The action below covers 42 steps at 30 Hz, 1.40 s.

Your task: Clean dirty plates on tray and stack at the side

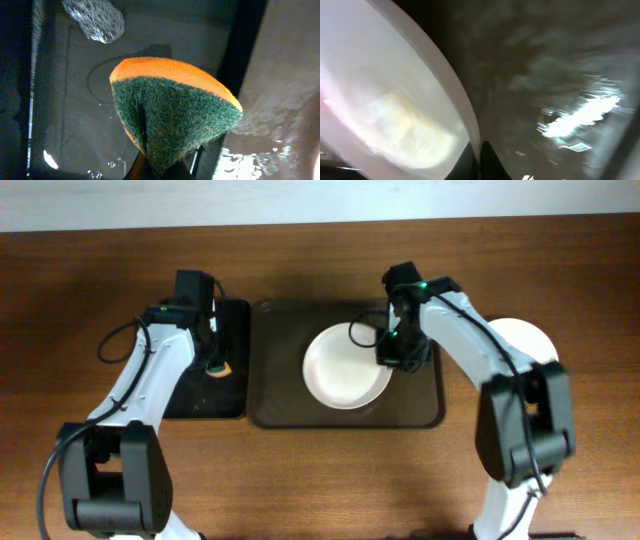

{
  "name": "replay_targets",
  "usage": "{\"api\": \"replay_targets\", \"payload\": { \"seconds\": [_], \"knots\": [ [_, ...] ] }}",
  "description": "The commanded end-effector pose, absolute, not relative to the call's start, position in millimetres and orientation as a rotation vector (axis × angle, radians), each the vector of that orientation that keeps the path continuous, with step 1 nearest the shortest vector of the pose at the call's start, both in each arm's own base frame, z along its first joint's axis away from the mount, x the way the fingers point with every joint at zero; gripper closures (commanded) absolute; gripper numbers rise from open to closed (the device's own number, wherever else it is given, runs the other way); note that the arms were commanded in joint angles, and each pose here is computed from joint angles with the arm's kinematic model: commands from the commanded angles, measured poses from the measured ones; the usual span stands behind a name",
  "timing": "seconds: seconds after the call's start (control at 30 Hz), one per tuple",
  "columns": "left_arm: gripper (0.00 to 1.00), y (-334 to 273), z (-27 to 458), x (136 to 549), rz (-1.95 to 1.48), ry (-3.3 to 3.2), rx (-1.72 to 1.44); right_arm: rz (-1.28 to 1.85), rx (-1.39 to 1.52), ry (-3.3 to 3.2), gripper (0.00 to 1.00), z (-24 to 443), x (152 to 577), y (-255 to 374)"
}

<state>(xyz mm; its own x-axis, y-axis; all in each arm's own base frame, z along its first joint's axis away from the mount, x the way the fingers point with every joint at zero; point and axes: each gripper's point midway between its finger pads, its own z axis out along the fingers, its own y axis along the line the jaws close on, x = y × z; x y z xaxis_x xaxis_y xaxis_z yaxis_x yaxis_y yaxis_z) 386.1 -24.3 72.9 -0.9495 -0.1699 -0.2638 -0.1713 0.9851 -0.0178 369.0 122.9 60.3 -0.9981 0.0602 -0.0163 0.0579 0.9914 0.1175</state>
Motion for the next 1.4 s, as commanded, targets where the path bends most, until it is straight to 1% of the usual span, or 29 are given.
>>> {"api": "replay_targets", "payload": {
  "seconds": [0.0, 0.07, 0.13, 0.17, 0.23, 0.3, 0.33, 0.43, 0.57, 0.7, 0.77, 0.97, 1.0, 1.07, 1.2, 1.27, 1.3, 1.37],
  "knots": [
    [0.89, -20.6, 62.8, 379.1, 0.026, 2.861, -0.228, -0.059, 0.060, 2.936, 0.96, 112.6, 384.1, 91.0],
    [0.90, -20.6, 59.5, 379.3, 0.025, 2.855, -0.228, -0.122, 0.049, 2.879, 0.96, 130.4, 385.3, 81.2],
    [0.90, -20.6, 56.3, 380.1, 0.023, 2.847, -0.228, -0.189, 0.055, 2.816, 0.96, 150.1, 385.7, 70.3],
    [0.89, -20.7, 55.2, 380.5, 0.023, 2.844, -0.228, -0.244, 0.046, 2.759, 0.96, 168.1, 385.9, 61.3],
    [0.82, -20.7, 54.9, 381.1, 0.022, 2.843, -0.228, -0.319, 0.031, 2.702, 0.96, 185.2, 385.6, 50.6],
    [0.63, -20.7, 54.1, 380.9, 0.022, 2.845, -0.228, -0.443, 0.054, 2.630, 0.96, 203.1, 385.1, 35.2],
    [0.60, -20.9, 53.5, 380.8, 0.023, 2.846, -0.227, -0.475, 0.044, 2.611, 0.96, 208.0, 384.7, 33.0],
    [0.59, -20.6, 52.0, 380.4, 0.024, 2.850, -0.228, -0.565, 0.007, 2.563, 0.96, 218.6, 383.9, 31.6],
    [0.53, -15.8, 46.5, 379.1, 0.067, 2.861, -0.233, -0.726, -0.030, 2.472, 0.96, 233.3, 383.6, 33.4],
    [0.50, -14.7, 34.3, 377.4, 0.084, 2.891, -0.235, -0.844, -0.060, 2.384, 0.96, 247.5, 382.7, 38.7],
    [0.46, -14.6, 27.4, 379.6, 0.087, 2.895, -0.235, -0.877, -0.084, 2.349, 0.96, 252.7, 381.5, 45.6],
    [0.46, -15.4, 11.9, 386.1, 0.086, 2.899, -0.235, -0.870, -0.112, 2.320, 0.96, 255.7, 379.5, 60.8],
    [0.47, -15.6, 10.7, 387.9, 0.084, 2.894, -0.235, -0.867, -0.107, 2.319, 0.96, 255.8, 379.8, 60.8],
    [0.54, -16.1, 10.5, 392.2, 0.079, 2.878, -0.234, -0.860, -0.102, 2.317, 0.96, 255.7, 380.4, 61.5],
    [0.60, -16.4, 10.0, 395.0, 0.077, 2.869, -0.234, -0.833, -0.085, 2.301, 0.96, 257.5, 384.9, 64.6],
    [0.67, -16.5, 9.8, 395.1, 0.076, 2.869, -0.234, -0.830, -0.081, 2.297, 0.96, 258.2, 385.8, 65.1],
    [0.72, -16.5, 9.9, 395.5, 0.075, 2.867, -0.234, -0.829, -0.081, 2.297, 0.96, 258.2, 385.9, 65.1],
    [1.00, -16.6, 9.9, 395.9, 0.074, 2.865, -0.234, -0.831, -0.082, 2.296, 0.96, 258.3, 385.8, 64.9]
  ]
}}
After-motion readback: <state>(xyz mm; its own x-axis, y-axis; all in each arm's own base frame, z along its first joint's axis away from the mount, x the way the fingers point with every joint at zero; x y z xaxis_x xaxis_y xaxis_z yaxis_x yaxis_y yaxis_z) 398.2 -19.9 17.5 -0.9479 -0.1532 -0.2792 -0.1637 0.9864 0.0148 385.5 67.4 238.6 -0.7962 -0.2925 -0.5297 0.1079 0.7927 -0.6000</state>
